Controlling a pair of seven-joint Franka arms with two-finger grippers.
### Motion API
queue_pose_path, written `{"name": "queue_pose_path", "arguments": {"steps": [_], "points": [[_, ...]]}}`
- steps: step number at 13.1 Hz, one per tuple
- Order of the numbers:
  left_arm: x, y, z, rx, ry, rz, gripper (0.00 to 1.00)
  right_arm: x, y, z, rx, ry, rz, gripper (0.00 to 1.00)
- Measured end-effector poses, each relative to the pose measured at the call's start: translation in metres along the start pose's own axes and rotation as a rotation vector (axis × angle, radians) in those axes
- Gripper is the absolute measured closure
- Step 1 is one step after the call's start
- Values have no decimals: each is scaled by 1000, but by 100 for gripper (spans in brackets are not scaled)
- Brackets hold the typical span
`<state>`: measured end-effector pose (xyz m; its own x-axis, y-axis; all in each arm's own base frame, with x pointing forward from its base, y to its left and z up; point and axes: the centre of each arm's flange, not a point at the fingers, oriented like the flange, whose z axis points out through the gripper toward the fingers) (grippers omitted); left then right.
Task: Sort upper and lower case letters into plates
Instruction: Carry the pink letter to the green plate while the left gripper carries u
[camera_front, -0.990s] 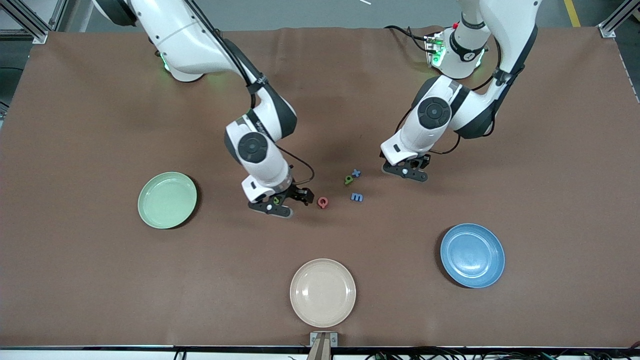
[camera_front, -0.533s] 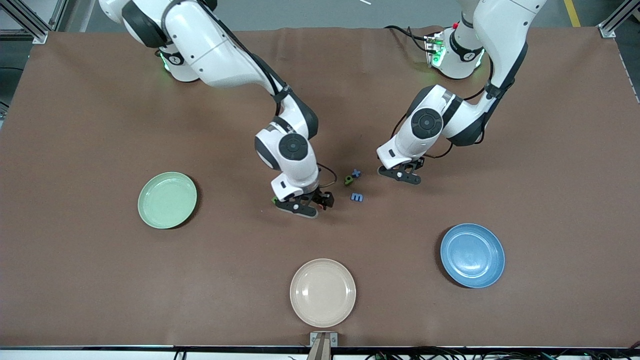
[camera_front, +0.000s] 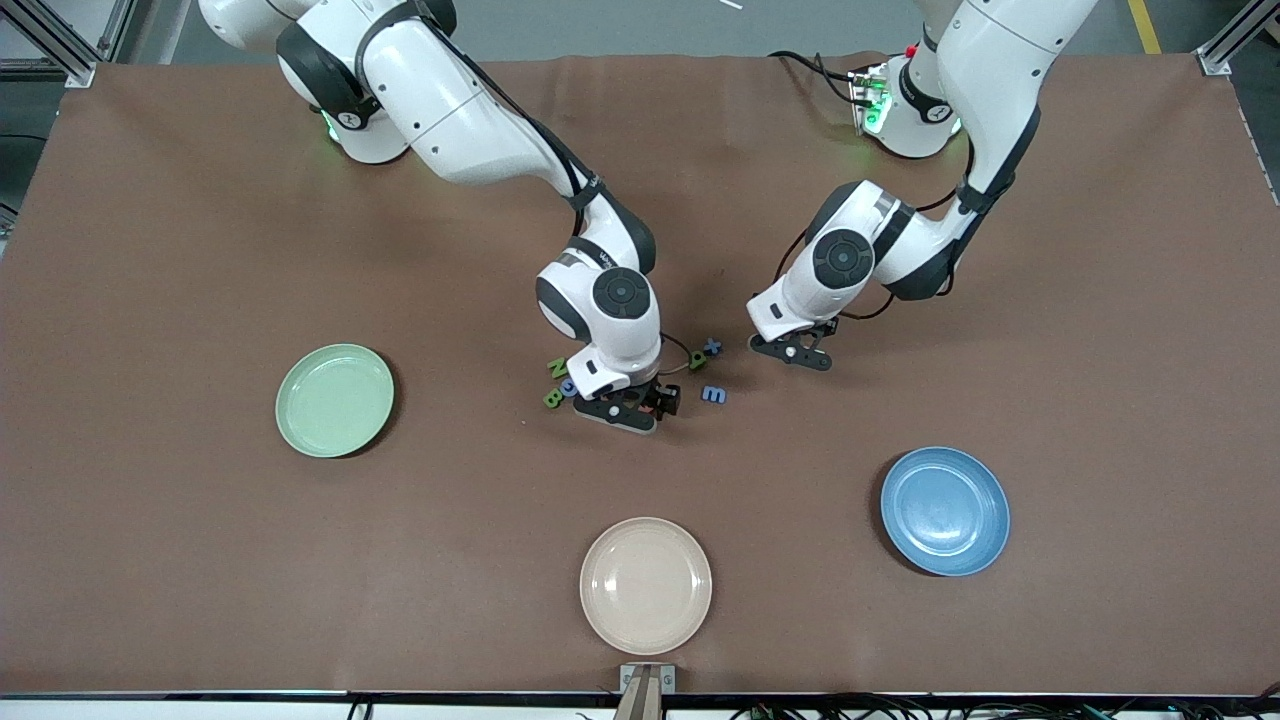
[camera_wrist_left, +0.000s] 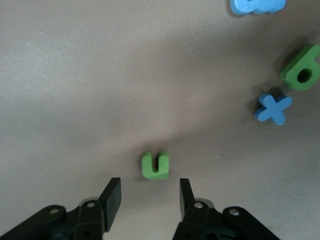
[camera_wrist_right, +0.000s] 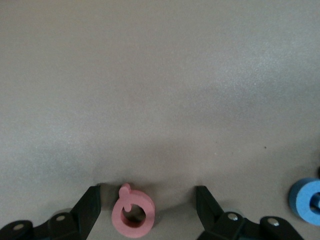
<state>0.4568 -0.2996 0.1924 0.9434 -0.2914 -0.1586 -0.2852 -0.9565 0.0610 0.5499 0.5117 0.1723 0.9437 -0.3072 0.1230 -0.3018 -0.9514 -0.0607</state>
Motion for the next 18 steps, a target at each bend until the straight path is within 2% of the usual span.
{"name": "queue_pose_path", "arguments": {"steps": [2,3,4,6,7,8,9,13,14,16,18], "points": [[-1,6,6,3,-1,-8,50,-3,-2,-2,-10,-4,-4,21],[-1,6,9,9,-3,-3,52,-4,-4,-4,-9,-4,-6,29],[-1,6,11,14,-4,2,52,-6,-5,-4,-13,-5,-7,29],[0,6,13,16,-2,5,52,-6,-7,-7,-9,-3,-7,45],[2,6,13,13,3,3,52,-6,-8,-7,-7,-3,-7,48],[3,6,14,8,10,1,52,-6,-9,-8,-4,-1,-6,59],[4,6,15,6,13,0,54,-6,-10,-12,-2,-1,-4,63],[8,4,18,14,16,7,60,0,-6,-10,-15,2,-5,64],[8,4,19,20,18,11,61,13,4,-11,-49,-6,-20,64],[11,2,14,27,31,2,74,64,39,-35,-118,-40,-62,64],[26,-14,2,21,63,-32,73,133,100,-79,-114,-73,-117,64]]}}
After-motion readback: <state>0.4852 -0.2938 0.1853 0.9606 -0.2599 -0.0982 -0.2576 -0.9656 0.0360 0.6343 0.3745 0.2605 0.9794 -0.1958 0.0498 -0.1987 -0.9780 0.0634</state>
